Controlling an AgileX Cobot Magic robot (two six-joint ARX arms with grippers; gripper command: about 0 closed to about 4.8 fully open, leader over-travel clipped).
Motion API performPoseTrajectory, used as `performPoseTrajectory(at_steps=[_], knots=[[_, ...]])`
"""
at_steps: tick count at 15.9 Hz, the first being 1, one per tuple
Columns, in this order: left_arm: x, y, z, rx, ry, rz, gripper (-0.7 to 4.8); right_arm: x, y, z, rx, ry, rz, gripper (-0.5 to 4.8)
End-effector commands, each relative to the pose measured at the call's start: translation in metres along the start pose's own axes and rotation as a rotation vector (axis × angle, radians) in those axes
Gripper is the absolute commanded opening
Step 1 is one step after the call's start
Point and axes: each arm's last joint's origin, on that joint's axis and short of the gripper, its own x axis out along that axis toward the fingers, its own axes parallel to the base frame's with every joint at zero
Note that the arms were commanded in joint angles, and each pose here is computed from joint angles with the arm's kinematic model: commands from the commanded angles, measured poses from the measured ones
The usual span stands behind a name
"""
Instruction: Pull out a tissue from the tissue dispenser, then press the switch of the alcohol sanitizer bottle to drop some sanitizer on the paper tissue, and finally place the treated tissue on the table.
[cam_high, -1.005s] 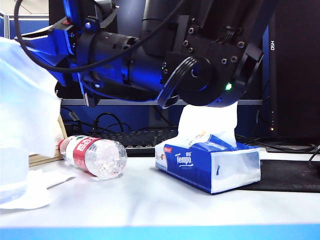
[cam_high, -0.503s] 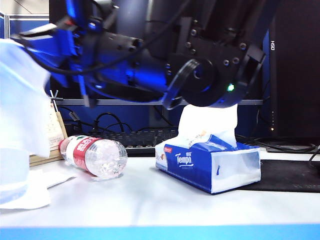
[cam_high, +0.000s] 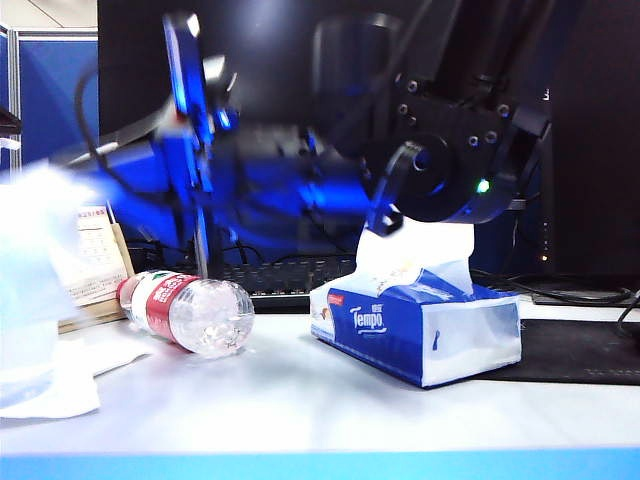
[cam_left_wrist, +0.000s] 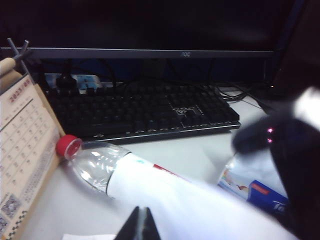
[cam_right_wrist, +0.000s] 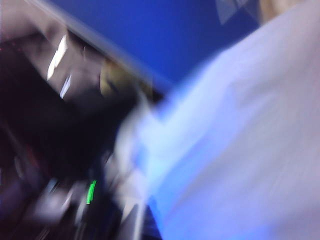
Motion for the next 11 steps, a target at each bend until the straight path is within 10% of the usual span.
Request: performPoseTrajectory(at_steps=[1, 11], knots=[[0.001, 0.002, -0.011, -0.017, 0.083, 0.015, -0.05, -0.003, 0.005, -0.003, 0.040, 0.203, 0.137, -0.03], [0.001, 0.002, -0.011, -0.017, 0.083, 0.017, -0.05, 0.008, 0.023, 0.026, -0.203, 0.065, 0.215, -0.03]])
